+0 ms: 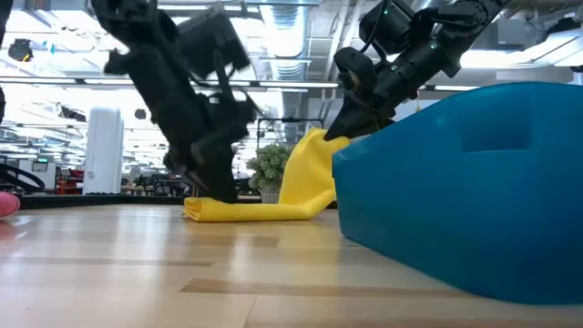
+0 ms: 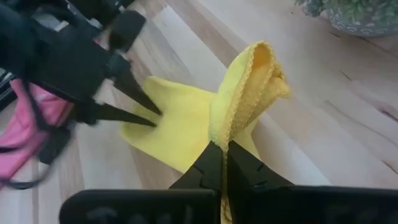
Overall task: Fold microfiber towels
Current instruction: Fold the yellow microfiber towel
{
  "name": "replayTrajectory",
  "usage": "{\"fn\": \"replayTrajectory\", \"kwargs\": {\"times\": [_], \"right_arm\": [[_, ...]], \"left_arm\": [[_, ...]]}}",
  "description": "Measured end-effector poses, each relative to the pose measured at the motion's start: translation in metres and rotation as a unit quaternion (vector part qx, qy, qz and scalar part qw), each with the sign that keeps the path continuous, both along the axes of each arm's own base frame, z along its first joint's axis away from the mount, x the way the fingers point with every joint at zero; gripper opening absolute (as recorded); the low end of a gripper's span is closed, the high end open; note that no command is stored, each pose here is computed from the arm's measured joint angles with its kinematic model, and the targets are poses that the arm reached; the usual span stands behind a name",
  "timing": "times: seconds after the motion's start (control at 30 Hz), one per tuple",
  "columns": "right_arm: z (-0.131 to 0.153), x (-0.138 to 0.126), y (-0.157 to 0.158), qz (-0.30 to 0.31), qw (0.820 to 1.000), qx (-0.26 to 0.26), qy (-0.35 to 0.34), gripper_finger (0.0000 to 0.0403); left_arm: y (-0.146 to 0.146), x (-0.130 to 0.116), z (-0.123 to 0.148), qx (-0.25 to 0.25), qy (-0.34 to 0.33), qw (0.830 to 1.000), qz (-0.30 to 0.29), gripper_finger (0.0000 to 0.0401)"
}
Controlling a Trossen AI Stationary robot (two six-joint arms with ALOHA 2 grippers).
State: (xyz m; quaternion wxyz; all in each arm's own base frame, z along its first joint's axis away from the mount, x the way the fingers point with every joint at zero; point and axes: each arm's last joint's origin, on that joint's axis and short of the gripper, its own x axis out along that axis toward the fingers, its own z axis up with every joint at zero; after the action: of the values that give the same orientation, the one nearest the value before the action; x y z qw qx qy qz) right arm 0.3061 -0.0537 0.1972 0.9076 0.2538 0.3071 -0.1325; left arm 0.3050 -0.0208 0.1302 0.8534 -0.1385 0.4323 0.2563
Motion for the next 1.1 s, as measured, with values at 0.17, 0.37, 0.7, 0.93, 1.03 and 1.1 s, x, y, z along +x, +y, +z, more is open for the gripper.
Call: {"fn": "replayTrajectory", "kwargs": {"times": [0.17,0.37,0.7,0.93,1.03,1.1], "right_arm": [[0.000,0.000,0.000,0.000,1.000,0.000,-0.001,0.0024],[0.001,0.001,0.000,-0.008,1.000,0.009,-0.010,0.0026],[0.005,0.006,0.018,0.010,0.999,0.018,-0.032,0.0027],[0.008,0.010,0.033,0.017,0.999,0.010,-0.050,0.0024],[0.008,0.010,0.038,0.014,0.999,0.005,-0.050,0.0026],[0.008,0.010,0.040,0.012,0.999,0.002,-0.049,0.0028]], "left_arm": [[0.000,0.012,-0.019,-0.005,-0.017,1.000,0.006,0.0066],[-0.001,0.022,-0.026,-0.003,-0.053,0.999,-0.004,0.0066],[0.001,0.028,-0.028,0.002,-0.083,0.997,0.001,0.0066],[0.003,0.034,-0.032,-0.004,-0.110,0.994,-0.005,0.0066],[0.003,0.035,-0.031,-0.002,-0.116,0.993,-0.006,0.0066],[0.004,0.036,-0.032,-0.001,-0.119,0.993,-0.004,0.0066]]}}
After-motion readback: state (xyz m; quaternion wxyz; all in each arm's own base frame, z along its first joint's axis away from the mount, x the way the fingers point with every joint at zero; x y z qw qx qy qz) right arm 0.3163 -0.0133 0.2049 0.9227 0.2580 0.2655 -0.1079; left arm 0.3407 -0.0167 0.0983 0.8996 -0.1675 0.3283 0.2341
